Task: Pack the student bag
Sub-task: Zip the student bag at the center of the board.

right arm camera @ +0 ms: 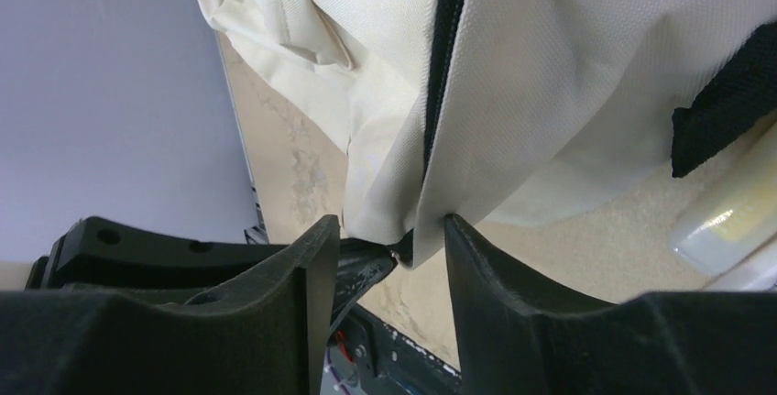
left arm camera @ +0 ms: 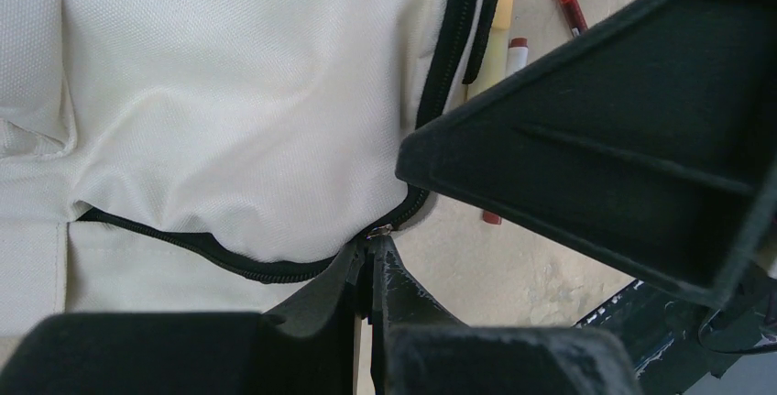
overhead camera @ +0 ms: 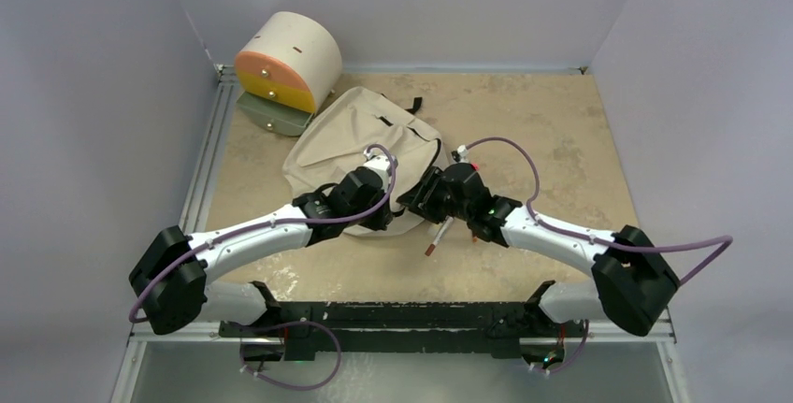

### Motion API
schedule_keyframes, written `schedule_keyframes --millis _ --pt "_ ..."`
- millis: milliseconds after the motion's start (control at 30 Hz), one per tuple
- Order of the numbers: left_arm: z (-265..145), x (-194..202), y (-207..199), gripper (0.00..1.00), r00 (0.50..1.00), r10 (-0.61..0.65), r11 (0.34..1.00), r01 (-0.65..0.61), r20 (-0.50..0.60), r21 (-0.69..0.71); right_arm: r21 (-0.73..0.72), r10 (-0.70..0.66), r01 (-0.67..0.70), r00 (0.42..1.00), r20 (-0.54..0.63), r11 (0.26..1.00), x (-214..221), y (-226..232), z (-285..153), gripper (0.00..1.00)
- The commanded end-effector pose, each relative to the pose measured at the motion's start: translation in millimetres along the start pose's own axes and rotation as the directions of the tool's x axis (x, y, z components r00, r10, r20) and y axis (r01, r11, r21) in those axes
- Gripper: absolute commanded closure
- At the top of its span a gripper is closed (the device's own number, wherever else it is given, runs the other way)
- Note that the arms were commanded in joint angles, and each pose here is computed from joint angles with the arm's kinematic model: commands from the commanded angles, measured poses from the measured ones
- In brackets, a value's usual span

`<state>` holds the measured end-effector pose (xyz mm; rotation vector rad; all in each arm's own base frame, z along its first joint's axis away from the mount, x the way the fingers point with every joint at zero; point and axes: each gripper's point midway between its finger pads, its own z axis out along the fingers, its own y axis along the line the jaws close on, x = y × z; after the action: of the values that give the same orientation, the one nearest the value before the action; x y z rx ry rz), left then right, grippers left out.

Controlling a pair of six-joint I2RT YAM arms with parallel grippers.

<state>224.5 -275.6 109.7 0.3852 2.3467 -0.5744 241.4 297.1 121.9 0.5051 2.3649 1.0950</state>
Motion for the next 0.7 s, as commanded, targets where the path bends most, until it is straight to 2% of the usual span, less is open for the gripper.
schedule_keyframes --millis 0,167,267,667 --pt "-9.2 -34.9 -10.3 1.0 0.995 -0.001 0.999 -0.002 0.103 0.034 -0.072 0.032 -0.031 0.999 0.012 0.997 -2.0 17.3 7.3 0.56" --pt "-8.7 -35.7 -6.6 1.0 0.995 0.002 1.0 -0.005 0.103 0.027 -0.058 0.028 -0.027 0.999 0.022 0.998 -2.1 10.7 7.7 0.81" --pt "-8.5 -36.2 -3.4 1.0 0.995 0.003 1.0 -0.005 0.102 0.02 -0.031 0.003 -0.001 0.999 0.05 1.0 -6.9 6.0 5.2 1.0" --pt "-12.5 -39.3 9.5 1.0 0.994 -0.014 1.0 0.013 0.106 0.012 0.127 -0.094 0.065 0.967 0.235 0.99 -49.0 -11.9 -15.5 1.0"
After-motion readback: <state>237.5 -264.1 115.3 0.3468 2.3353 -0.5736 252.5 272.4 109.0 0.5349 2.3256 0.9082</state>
